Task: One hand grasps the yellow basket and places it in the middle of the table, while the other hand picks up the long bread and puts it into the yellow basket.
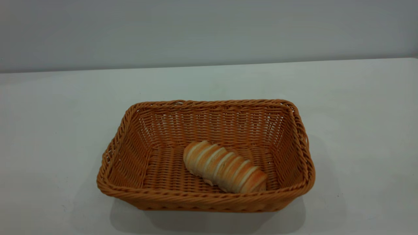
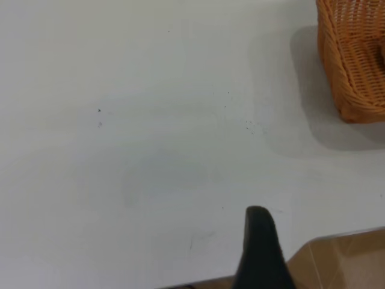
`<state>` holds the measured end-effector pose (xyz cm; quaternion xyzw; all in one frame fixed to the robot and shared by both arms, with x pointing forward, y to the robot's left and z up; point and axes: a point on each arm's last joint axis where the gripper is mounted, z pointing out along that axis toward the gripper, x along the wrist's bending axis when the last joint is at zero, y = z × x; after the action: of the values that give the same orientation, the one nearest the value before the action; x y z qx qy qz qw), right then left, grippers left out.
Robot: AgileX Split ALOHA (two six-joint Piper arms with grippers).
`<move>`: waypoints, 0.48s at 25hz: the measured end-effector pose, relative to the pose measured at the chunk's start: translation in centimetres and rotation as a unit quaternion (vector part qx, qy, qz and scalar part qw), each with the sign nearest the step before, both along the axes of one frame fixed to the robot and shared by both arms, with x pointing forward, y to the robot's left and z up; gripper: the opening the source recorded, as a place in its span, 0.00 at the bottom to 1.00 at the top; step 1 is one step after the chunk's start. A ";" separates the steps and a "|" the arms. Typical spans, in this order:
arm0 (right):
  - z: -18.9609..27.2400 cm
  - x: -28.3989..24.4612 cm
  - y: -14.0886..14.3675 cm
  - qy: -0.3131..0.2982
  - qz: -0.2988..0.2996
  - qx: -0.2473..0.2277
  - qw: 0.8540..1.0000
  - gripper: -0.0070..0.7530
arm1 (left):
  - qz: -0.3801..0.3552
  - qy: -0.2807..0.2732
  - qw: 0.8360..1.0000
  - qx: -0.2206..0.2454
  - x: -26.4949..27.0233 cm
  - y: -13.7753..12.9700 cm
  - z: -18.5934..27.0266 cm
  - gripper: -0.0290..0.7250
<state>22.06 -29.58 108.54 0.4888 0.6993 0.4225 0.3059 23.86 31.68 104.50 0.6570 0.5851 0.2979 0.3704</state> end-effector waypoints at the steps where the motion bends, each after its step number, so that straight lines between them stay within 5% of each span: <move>1: -0.5 0.2 0.0 0.000 -0.002 -0.001 1.000 0.66 | 0.000 0.000 1.000 0.000 0.0 0.0 0.0 0.78; 12: -3.8 1.5 0.1 0.040 -0.011 -0.024 0.999 0.66 | -0.001 -0.001 1.000 0.000 0.0 0.0 0.0 0.78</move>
<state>23.57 -29.50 104.77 0.5052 0.7159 0.3820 0.2939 23.86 31.68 104.52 0.6572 0.5843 0.2986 0.3709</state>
